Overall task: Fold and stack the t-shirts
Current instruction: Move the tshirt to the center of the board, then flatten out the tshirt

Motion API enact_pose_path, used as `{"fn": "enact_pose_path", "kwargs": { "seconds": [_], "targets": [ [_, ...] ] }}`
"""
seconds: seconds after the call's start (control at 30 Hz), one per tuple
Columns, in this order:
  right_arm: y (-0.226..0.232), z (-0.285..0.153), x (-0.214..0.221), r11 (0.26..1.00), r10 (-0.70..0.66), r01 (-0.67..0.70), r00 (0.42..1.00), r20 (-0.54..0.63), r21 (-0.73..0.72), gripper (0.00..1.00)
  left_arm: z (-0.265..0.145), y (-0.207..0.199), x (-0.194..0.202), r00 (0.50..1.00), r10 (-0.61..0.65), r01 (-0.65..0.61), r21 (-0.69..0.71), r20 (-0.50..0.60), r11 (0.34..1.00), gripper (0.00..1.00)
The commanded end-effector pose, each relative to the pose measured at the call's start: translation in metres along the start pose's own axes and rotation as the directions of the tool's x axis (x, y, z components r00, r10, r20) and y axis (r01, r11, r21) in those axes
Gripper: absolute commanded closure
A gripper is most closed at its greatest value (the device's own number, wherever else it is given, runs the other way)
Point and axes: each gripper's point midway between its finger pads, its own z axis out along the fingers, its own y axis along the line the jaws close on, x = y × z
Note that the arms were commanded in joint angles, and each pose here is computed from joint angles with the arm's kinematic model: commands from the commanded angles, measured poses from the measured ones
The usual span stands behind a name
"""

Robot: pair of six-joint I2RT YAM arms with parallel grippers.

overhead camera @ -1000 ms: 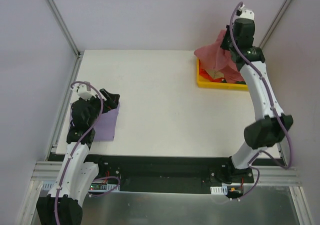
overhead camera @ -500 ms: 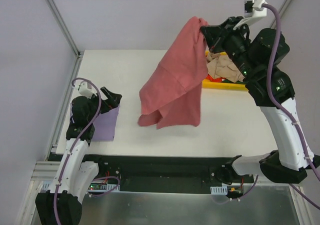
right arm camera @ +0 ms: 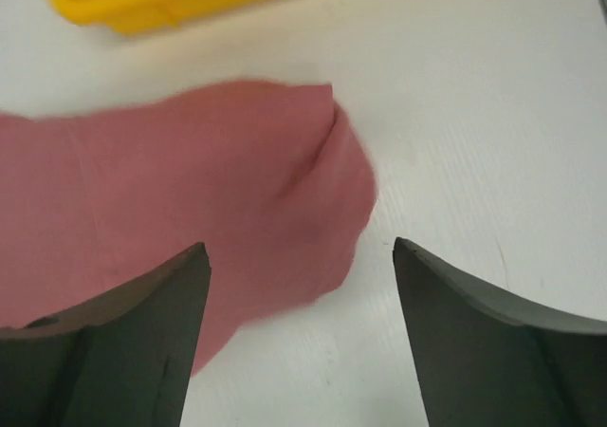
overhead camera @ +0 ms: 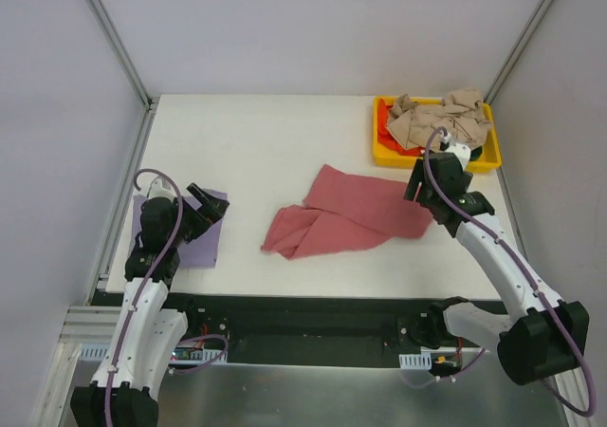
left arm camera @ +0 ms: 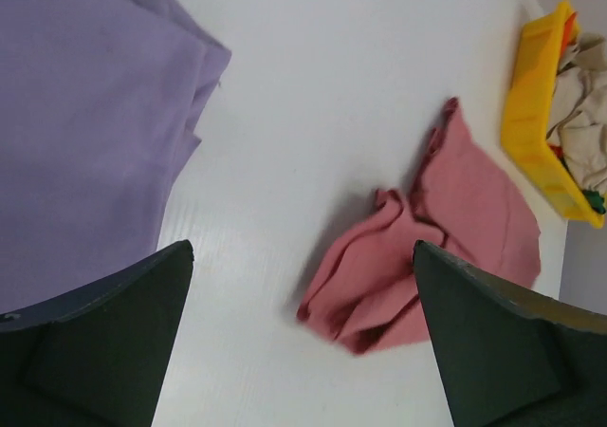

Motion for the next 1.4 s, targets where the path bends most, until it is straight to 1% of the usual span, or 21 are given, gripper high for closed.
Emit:
{"fn": "enact_pose_path", "kwargs": {
  "seconds": [0.0,0.07,0.13,0.2,0.23,0.27,0.37,0.43,0.47,0.5,0.57,0.63,0.7,0.8,0.9,1.03,1.2,1.27,1.3,1.33,1.37],
  "targets": [
    [-0.007,0.002,0.004,0.999,0.029,-0.030,0.999,-0.027,-0.011,0.04,0.005,0.016,0.042,0.980,-0.097,0.090,-0.048,-0.173,0.995,0.01],
    [0.019,-0.003,0.001,0.990,-0.115,0.114,0.993,-0.008,-0.081,0.04,0.007,0.018,0.052,0.967,-0.123,0.113,-0.058,-0.224,0.992,0.01],
    [0.058,-0.013,-0.002,0.940,-0.279,0.286,0.958,0.062,-0.187,0.04,0.008,0.019,0.061,0.954,-0.142,0.129,-0.064,-0.265,0.990,0.01],
    [0.102,-0.019,0.008,0.874,-0.339,0.350,0.936,0.094,-0.337,0.04,0.008,0.017,0.072,0.941,-0.134,0.122,-0.060,-0.311,0.991,0.01],
    [0.118,-0.018,0.015,0.852,-0.341,0.343,0.937,0.078,-0.395,0.04,0.009,0.017,0.076,0.937,-0.130,0.115,-0.065,-0.325,0.991,0.01],
    [0.129,-0.016,0.018,0.848,-0.336,0.328,0.940,0.057,-0.416,0.04,0.009,0.016,0.080,0.932,-0.124,0.108,-0.066,-0.339,0.992,0.01],
    [0.153,0.002,0.028,0.846,-0.402,0.376,0.916,0.010,-0.378,0.02,0.007,0.008,0.095,0.911,-0.092,0.079,-0.048,-0.401,0.996,0.01],
    [0.167,0.016,0.037,0.832,-0.474,0.434,0.880,-0.035,-0.346,0.01,0.006,0.004,0.106,0.896,-0.074,0.060,-0.045,-0.438,0.997,0.01],
    [0.178,0.026,0.048,0.810,-0.528,0.478,0.846,-0.068,-0.339,0.08,0.006,0.002,0.111,0.890,-0.066,0.050,-0.046,-0.451,0.998,0.02],
    [0.182,0.033,0.057,0.793,-0.569,0.511,0.816,-0.102,-0.332,0.10,0.006,0.002,0.115,0.885,-0.063,0.042,-0.054,-0.460,0.998,0.03],
    [0.199,0.042,0.067,0.755,-0.629,0.563,0.767,-0.125,-0.336,0.13,0.009,0.001,0.122,0.878,-0.051,0.030,-0.052,-0.476,0.998,0.09],
    [0.213,0.050,0.075,0.732,-0.660,0.589,0.737,-0.143,-0.342,0.16,0.012,-0.004,0.129,0.864,-0.036,0.022,-0.032,-0.502,0.999,0.16],
    [0.221,0.056,0.088,0.728,-0.670,0.587,0.719,-0.184,-0.355,0.20,0.015,-0.008,0.138,0.845,-0.016,0.012,-0.011,-0.535,1.000,0.22],
    [0.227,0.064,0.105,0.738,-0.663,0.564,0.710,-0.240,-0.370,0.28,0.021,-0.012,0.146,0.829,0.005,-0.009,-0.004,-0.560,1.000,0.27],
    [0.236,0.069,0.115,0.736,-0.662,0.548,0.704,-0.255,-0.397,0.30,0.031,-0.017,0.150,0.819,0.022,-0.030,-0.005,-0.573,1.000,0.28],
    [0.243,0.076,0.118,0.738,-0.662,0.549,0.704,-0.259,-0.394,0.34,0.045,-0.020,0.155,0.800,0.028,-0.049,-0.019,-0.600,0.999,0.35],
    [0.246,0.085,0.127,0.741,-0.660,0.547,0.701,-0.271,-0.390,0.39,0.052,-0.025,0.166,0.767,0.034,-0.049,-0.006,-0.641,0.999,0.49],
    [0.247,0.089,0.131,0.742,-0.660,0.547,0.698,-0.279,-0.387,0.41,0.050,-0.026,0.172,0.750,0.037,-0.044,0.006,-0.660,0.999,0.60],
    [0.247,0.091,0.131,0.746,-0.657,0.547,0.699,-0.282,-0.380,0.43,0.052,-0.031,0.171,0.756,0.048,-0.040,0.027,-0.653,0.999,0.66],
    [0.247,0.091,0.132,0.747,-0.656,0.548,0.700,-0.283,-0.377,0.46,0.052,-0.032,0.173,0.753,0.054,-0.041,0.035,-0.656,0.999,0.74],
    [0.246,0.093,0.131,0.752,-0.652,0.549,0.704,-0.283,-0.366,0.49,0.051,-0.033,0.174,0.751,0.060,-0.043,0.042,-0.657,0.998,0.87]
  ]
}}
